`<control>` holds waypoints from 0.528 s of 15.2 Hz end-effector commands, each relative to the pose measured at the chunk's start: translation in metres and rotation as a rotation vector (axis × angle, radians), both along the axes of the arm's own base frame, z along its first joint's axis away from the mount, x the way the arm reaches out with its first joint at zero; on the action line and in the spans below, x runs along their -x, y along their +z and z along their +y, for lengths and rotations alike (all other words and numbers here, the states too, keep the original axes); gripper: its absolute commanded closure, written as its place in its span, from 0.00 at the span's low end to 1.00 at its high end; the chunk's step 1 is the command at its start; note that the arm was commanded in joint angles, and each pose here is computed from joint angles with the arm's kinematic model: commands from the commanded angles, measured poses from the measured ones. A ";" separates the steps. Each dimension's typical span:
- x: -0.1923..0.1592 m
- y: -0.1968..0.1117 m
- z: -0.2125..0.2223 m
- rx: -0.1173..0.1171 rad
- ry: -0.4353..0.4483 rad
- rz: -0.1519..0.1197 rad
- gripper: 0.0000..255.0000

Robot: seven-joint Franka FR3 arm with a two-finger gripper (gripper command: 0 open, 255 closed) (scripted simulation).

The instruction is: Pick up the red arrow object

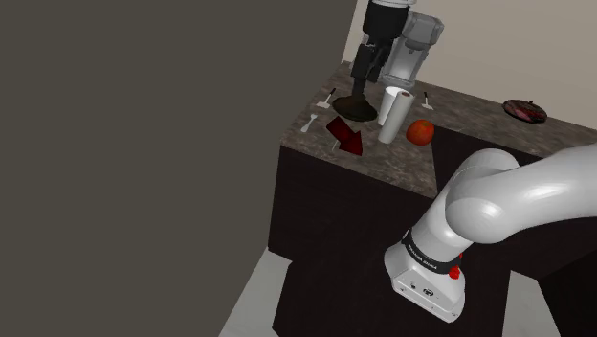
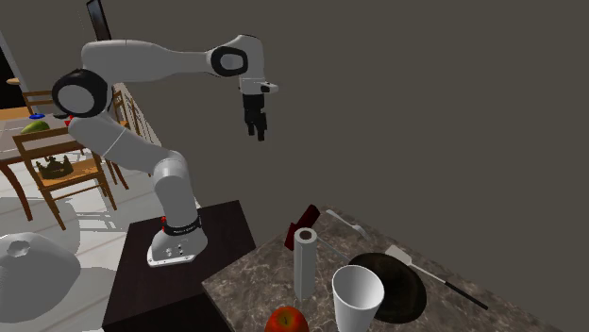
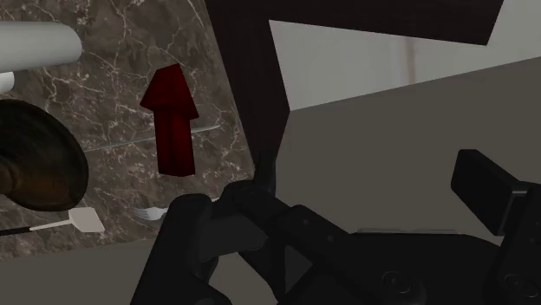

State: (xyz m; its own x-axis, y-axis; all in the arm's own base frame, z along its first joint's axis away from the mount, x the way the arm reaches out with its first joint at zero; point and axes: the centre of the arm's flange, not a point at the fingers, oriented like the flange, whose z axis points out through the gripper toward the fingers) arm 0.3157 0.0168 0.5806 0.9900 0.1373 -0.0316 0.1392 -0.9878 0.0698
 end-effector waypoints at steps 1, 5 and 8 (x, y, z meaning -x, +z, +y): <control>0.000 0.000 0.000 0.000 0.000 0.000 0.00; 0.007 -0.034 -0.044 -0.022 0.037 -0.048 0.00; 0.010 -0.060 -0.076 -0.039 0.065 -0.084 0.00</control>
